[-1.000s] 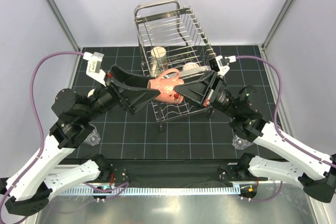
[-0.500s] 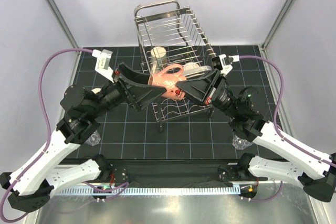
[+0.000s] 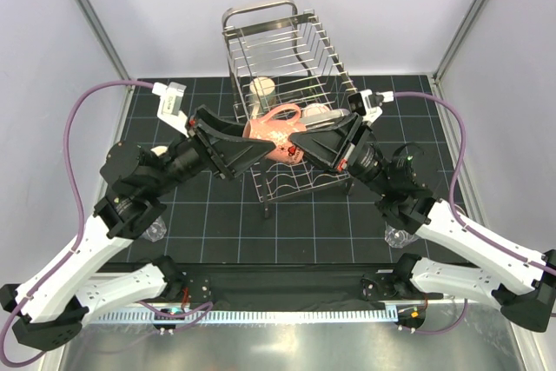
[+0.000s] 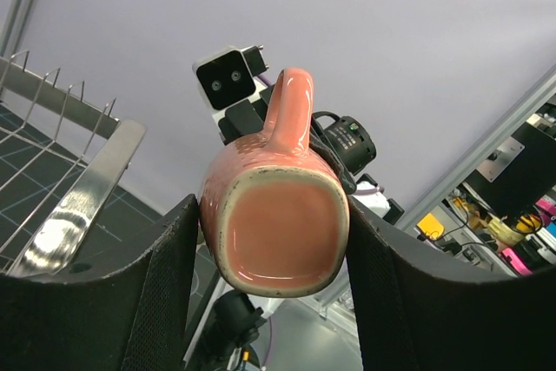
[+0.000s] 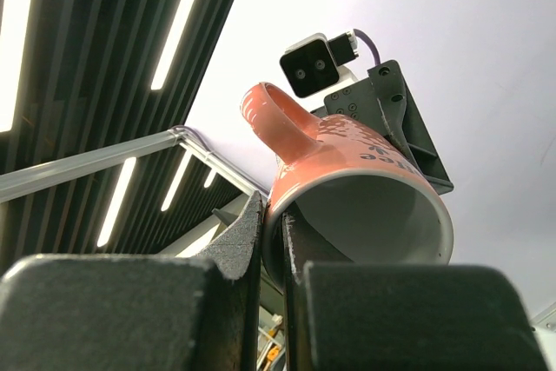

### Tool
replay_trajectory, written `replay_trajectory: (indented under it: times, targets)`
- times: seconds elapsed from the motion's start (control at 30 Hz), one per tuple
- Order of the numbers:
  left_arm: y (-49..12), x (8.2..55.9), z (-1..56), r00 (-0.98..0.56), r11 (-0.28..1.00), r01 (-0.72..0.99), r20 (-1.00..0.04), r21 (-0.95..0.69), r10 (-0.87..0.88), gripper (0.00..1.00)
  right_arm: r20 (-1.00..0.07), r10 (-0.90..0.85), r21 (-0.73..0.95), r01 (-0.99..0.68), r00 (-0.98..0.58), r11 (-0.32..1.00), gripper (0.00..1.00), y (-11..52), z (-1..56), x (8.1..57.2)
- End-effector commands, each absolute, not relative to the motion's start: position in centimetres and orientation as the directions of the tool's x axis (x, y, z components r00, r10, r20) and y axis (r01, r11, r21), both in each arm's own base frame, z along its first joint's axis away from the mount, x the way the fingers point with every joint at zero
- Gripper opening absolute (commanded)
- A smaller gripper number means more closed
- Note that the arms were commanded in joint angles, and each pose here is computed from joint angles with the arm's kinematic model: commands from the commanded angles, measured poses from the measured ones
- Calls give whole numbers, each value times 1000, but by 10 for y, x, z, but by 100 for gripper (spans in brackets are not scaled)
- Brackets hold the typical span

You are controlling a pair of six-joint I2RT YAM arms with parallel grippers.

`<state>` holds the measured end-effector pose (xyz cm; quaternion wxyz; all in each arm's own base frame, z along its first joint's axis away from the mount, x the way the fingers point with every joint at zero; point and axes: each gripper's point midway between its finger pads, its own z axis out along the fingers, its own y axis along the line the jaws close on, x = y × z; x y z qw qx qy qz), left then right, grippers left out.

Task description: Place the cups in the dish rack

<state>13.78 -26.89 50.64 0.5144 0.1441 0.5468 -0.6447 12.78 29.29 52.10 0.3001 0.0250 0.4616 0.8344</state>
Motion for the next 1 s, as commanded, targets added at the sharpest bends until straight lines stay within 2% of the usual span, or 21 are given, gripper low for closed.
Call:
replay_trajectory:
  times: [0.0, 0.07, 0.1, 0.2, 0.23, 0.37, 0.43, 0.57, 0.8, 0.93, 0.97]
  targets:
    - [-262, 133, 528, -391, 103, 843, -733, -528, -557, 38, -227, 557, 711, -526, -799, -466, 4, 276, 547, 116]
    - [-260, 133, 531, -385, 104, 844, -729, -527, -566, 28, -235, 556, 713, -530, -797, -459, 4, 276, 545, 116]
    - [-259, 134, 532, -384, 109, 841, -726, -530, -571, 17, -239, 555, 711, -533, -797, -458, 4, 276, 545, 115]
    - [-259, 134, 533, -386, 109, 839, -725, -532, -570, 0, -255, 562, 718, -544, -786, -434, 4, 277, 541, 116]
    - [-258, 134, 535, -384, 108, 841, -725, -531, -572, 0, -265, 570, 714, -556, -778, -426, 5, 275, 542, 115]
    - [-257, 133, 537, -376, 115, 844, -730, -524, -571, 0, -308, 592, 726, -587, -744, -360, 28, 273, 539, 116]
    - [-254, 132, 539, -365, 124, 846, -732, -519, -575, 0, -321, 604, 721, -602, -730, -344, 31, 268, 544, 114]
    - [-251, 131, 542, -354, 133, 849, -738, -511, -575, 0, -345, 614, 728, -616, -710, -303, 47, 266, 542, 115]
    - [-240, 135, 548, -299, 214, 846, -767, -488, -567, 0, -365, 635, 762, -610, -681, -217, 57, 259, 531, 119]
    - [-238, 151, 544, -255, 319, 819, -801, -476, -541, 0, -391, 680, 786, -610, -620, -104, 58, 240, 520, 124]
    - [-238, 154, 545, -235, 342, 820, -815, -459, -530, 0, -410, 673, 811, -584, -615, -39, 59, 239, 506, 128]
